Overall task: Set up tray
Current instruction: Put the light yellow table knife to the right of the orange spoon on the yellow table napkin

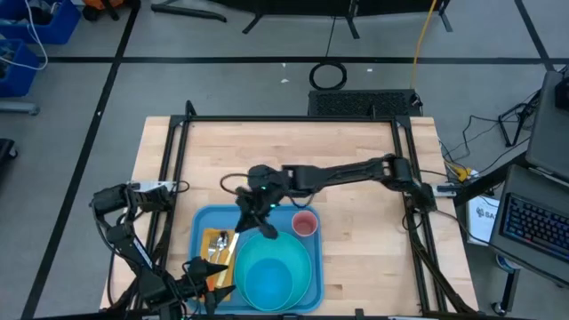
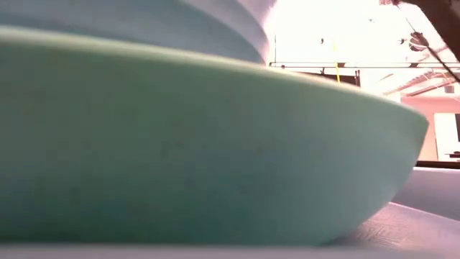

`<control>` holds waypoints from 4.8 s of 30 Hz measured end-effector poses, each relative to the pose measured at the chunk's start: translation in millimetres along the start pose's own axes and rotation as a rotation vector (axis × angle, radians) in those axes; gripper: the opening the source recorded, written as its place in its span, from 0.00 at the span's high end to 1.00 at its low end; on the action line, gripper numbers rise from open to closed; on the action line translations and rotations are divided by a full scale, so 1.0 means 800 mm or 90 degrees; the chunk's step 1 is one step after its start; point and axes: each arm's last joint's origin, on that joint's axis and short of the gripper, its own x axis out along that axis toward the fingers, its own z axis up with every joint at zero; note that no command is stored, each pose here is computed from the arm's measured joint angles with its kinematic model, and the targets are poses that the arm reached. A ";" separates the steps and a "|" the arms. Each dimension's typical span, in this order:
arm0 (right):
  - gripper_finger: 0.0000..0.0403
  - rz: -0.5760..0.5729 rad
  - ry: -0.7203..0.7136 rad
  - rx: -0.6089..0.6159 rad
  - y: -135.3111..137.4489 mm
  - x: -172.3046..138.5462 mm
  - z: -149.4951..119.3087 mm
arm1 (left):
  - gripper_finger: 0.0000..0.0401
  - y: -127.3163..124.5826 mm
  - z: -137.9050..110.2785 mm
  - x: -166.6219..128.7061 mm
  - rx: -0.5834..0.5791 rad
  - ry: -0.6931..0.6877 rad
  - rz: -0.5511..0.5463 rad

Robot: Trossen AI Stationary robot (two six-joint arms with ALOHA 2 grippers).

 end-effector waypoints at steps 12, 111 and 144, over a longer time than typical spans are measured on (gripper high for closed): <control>1.00 -0.188 -0.088 -0.123 0.128 -0.135 -0.072 | 0.01 -0.002 0.000 0.000 -0.004 -0.012 -0.009; 1.00 -0.199 -0.433 -0.176 0.200 -0.288 -0.307 | 0.03 -0.029 0.056 0.031 -0.019 0.266 0.337; 1.00 -0.199 -0.433 -0.176 0.200 -0.288 -0.307 | 0.44 -0.025 0.048 0.055 0.013 0.275 0.348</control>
